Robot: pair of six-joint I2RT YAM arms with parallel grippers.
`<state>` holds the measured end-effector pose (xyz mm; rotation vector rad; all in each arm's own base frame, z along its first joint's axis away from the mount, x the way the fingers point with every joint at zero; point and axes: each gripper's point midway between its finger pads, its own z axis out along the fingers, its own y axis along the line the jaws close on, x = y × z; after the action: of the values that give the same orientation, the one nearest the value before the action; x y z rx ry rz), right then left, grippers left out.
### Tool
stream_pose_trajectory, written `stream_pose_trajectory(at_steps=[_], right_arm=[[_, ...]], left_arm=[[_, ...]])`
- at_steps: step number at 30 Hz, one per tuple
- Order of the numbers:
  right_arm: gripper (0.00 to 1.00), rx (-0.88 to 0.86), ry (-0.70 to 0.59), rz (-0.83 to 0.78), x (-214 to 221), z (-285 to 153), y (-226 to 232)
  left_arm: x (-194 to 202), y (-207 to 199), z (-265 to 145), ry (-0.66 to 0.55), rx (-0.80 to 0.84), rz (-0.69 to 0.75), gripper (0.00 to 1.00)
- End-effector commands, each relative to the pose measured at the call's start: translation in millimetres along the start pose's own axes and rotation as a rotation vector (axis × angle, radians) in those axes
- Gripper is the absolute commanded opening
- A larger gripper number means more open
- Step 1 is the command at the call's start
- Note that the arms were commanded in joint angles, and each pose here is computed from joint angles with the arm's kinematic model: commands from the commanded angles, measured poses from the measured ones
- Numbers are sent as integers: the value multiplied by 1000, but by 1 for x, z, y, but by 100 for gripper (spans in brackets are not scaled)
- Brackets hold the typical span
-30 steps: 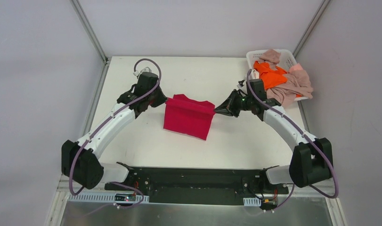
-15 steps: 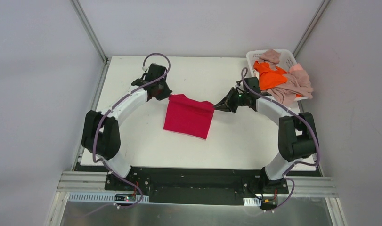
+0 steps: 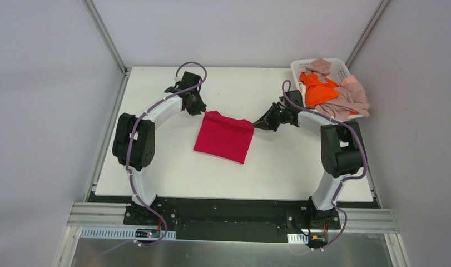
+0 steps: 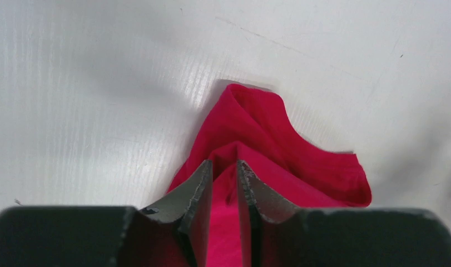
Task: Fold and stack the t-shirts
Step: Fold the long partially folded tshirt into a neat square
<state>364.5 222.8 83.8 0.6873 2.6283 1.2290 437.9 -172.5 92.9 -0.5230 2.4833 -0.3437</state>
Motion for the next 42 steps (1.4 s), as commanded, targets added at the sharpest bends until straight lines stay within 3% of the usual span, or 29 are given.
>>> stream_pose_trajectory(at_steps=[1,2,4,6,7,11,19,24,34,42], right_arm=[[13,-1,-103,-10,-30,-5,15],[26,4,-108,-16,-32,-6,17],[70,30,-113,-32,-33,-12,19],[96,45,-146,-46,-35,-21,22],[99,54,-163,-48,-34,-25,21],[100,84,-207,-62,-24,-40,16],[100,21,-89,-229,40,-42,35],[100,-33,-77,-272,58,-32,47],[100,-8,-114,-261,14,11,57],[99,63,-106,-212,-27,46,30]], left_arm=[[-30,-3,-2,-72,4,14,30],[-32,-4,-4,-77,7,21,38],[-38,-7,-13,-96,23,42,64],[-41,-12,-25,-107,51,58,81],[-41,-14,-31,-107,66,61,88],[-24,-27,-45,-47,161,89,99],[22,-10,-36,101,206,200,99],[39,-38,-50,175,349,217,99],[60,-54,-26,261,425,170,99],[86,-29,15,323,330,128,99]])
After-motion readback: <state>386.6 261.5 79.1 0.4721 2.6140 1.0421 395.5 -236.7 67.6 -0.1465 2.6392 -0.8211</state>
